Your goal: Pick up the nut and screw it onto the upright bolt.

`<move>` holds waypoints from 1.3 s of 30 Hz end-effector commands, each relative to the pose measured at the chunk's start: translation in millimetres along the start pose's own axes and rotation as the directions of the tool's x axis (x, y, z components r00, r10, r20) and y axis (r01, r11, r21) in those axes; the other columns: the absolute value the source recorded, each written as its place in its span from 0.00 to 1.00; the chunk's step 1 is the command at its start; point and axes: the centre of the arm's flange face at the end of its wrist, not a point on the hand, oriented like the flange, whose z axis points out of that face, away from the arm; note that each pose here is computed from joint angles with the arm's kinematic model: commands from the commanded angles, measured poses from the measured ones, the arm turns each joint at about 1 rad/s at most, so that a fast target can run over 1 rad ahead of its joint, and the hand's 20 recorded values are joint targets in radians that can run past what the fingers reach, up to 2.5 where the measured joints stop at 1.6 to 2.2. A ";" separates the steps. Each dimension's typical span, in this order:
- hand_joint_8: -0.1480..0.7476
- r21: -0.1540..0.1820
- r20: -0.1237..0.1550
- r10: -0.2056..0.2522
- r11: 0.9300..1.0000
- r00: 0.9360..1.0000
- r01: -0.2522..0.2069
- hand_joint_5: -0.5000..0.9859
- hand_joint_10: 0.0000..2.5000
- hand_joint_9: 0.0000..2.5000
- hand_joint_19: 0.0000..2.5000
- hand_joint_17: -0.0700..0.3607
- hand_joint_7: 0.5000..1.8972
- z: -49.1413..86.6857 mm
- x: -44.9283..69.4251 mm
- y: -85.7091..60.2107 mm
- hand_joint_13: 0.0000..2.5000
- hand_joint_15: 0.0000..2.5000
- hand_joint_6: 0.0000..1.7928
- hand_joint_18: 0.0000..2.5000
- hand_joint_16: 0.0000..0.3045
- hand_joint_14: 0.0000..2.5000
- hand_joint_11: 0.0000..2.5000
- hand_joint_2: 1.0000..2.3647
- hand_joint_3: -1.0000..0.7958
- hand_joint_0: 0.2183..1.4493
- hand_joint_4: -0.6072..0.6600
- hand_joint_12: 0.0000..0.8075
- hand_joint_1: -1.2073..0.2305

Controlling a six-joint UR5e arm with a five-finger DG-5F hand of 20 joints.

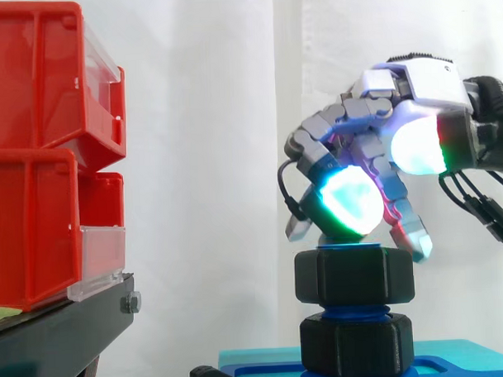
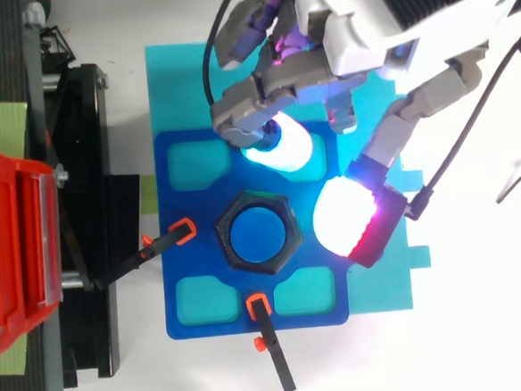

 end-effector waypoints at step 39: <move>0.51 -0.004 0.045 0.016 1.000 0.999 -0.016 0.25 0.00 0.30 0.00 0.55 0.08 35.9 17.9 29.0 0.18 0.00 0.28 0.05 0.24 0.00 0.00 0.00 0.28 0.21 0.67 0.51 0.55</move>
